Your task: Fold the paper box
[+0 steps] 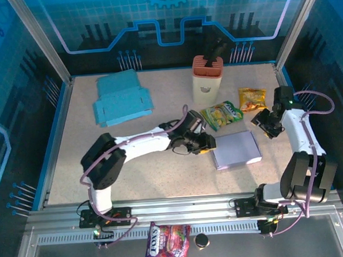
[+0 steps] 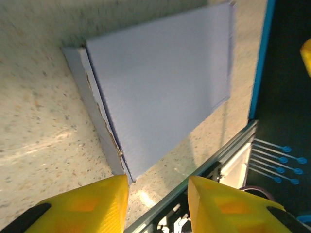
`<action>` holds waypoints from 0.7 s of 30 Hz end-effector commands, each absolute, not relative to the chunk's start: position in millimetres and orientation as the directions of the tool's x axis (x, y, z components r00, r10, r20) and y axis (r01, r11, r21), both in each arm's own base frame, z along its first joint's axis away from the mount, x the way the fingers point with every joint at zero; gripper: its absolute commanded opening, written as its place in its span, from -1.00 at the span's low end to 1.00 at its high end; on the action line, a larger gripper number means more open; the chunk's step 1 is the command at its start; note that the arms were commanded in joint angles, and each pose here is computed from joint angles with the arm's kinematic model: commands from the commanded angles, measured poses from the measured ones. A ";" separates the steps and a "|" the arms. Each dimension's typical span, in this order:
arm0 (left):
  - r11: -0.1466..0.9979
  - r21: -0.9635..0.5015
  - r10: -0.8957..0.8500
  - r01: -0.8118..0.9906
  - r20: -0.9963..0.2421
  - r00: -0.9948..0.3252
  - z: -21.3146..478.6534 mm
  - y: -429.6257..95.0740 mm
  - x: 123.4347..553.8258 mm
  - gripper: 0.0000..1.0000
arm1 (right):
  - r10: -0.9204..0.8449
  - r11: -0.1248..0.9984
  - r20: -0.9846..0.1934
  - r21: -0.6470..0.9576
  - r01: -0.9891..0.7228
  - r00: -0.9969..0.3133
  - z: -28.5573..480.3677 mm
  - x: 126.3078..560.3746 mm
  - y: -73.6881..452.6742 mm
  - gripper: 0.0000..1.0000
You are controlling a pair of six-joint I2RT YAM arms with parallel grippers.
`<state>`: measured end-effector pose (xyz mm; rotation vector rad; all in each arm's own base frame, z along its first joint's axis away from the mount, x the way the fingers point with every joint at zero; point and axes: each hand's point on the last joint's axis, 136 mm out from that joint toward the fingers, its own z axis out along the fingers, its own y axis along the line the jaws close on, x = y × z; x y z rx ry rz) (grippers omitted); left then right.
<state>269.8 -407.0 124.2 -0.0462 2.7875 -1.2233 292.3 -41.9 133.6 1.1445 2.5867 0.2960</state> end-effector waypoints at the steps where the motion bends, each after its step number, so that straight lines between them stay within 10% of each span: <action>1: 0.706 -0.708 -0.125 -0.014 -0.104 -0.987 135.8 -361.1 283.5 -0.28 | 0.737 0.672 -0.204 0.320 0.667 -0.645 153.5 287.7 -25.7 0.12; 21: 0.582 -0.555 -0.745 -0.594 -0.070 -0.663 83.7 -16.5 461.3 -0.46 | 0.368 0.769 -0.190 0.613 0.183 -0.910 178.5 253.1 215.2 0.07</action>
